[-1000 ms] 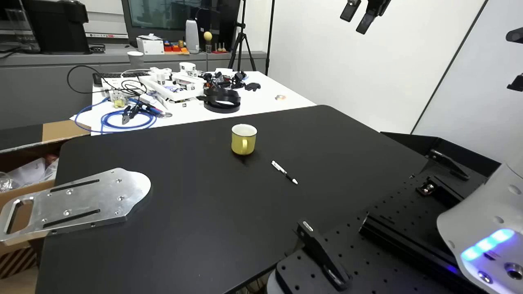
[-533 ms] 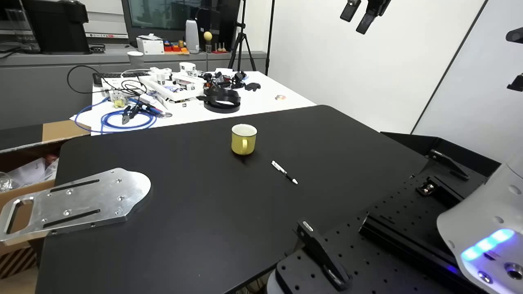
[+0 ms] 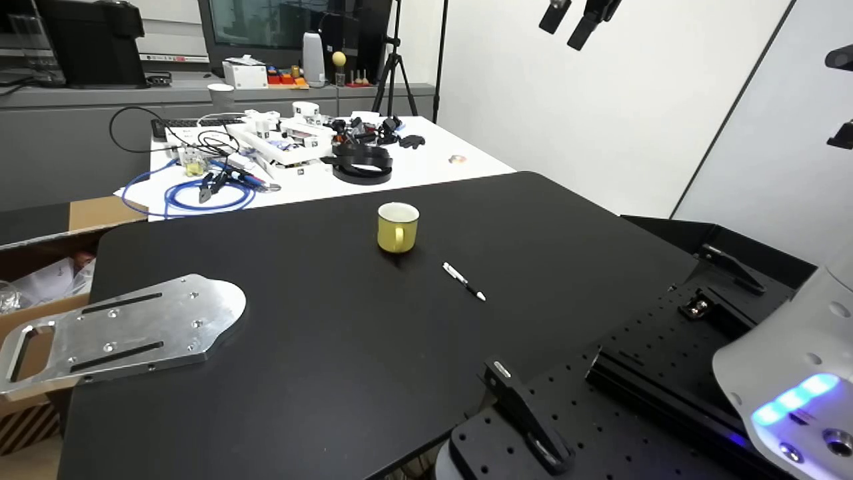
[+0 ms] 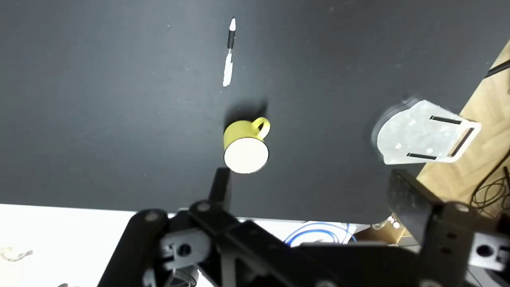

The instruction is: Put the pen in the cup

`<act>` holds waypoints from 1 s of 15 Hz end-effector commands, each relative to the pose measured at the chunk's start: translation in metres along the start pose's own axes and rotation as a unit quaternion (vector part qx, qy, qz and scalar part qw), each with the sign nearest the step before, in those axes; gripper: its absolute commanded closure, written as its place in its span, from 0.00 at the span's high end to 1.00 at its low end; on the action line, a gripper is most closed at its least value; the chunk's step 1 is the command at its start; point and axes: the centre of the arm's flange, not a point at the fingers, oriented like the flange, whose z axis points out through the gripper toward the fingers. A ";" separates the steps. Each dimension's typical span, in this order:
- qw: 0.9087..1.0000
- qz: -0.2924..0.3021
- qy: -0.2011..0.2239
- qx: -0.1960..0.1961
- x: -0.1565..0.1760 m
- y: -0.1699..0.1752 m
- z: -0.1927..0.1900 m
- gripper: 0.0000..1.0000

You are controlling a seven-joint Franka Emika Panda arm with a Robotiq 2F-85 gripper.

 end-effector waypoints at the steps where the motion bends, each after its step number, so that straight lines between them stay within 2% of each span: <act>1: 0.999 0.017 0.020 -0.029 0.054 0.006 0.019 1.00; 4: 0.998 0.028 0.026 -0.050 0.084 0.004 0.055 1.00; 7: 0.998 0.028 0.022 -0.058 0.093 -0.008 0.111 1.00; 11: 0.997 0.040 0.000 -0.065 0.080 -0.017 0.196 1.00; 14: 0.994 0.067 -0.033 -0.074 0.060 -0.005 0.248 1.00; 15: 0.997 0.041 -0.022 -0.068 0.051 -0.014 0.220 1.00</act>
